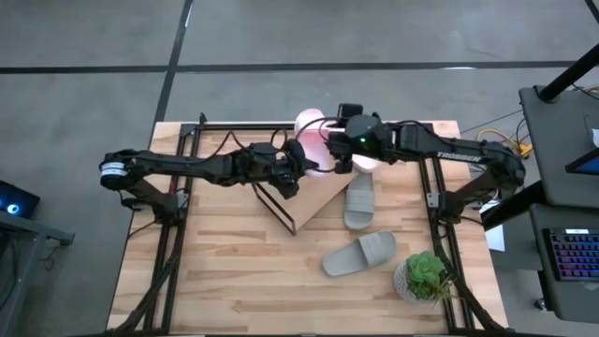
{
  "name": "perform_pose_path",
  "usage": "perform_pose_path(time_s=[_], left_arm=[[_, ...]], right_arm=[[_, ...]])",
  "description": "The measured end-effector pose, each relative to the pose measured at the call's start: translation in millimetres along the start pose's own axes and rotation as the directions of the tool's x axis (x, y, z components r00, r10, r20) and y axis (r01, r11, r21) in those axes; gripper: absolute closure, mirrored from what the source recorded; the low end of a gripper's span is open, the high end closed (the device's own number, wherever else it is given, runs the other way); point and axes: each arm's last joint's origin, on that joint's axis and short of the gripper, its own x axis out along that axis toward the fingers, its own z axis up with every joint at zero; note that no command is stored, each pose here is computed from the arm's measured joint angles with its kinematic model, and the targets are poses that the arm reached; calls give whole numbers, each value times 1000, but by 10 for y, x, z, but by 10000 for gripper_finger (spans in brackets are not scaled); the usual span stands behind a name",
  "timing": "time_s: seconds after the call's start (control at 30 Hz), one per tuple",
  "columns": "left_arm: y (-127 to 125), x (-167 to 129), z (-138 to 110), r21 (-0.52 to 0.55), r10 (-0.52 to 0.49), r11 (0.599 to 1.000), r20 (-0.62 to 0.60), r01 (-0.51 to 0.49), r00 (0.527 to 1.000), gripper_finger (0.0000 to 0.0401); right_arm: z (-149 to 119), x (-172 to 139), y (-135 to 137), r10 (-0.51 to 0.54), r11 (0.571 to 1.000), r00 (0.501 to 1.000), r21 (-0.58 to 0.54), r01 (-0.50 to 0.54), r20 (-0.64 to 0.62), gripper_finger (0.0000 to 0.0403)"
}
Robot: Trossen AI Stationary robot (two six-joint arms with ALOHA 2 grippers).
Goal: Pick and place slides into the shelf
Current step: Put the pink slide on the shelf
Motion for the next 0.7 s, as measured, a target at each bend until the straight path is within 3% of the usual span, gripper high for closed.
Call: perform_pose_path(time_s=[0.37,0.5,0.6,0.7], left_arm=[[1,-40,112,25,2,1000,33,-3,999,357],[1,-49,146,29,7,1000,39,-8,999,357],[-3,-51,158,32,4,999,42,-6,999,357],[0,-53,159,27,6,1000,43,-7,999,357]], right_arm=[[113,249,22,-9,995,999,-96,4,-53,197],[107,283,-4,-74,992,993,-108,64,-95,203],[103,282,-4,-83,990,991,-121,70,-105,228],[104,272,-8,-82,989,991,-130,68,-102,278]])
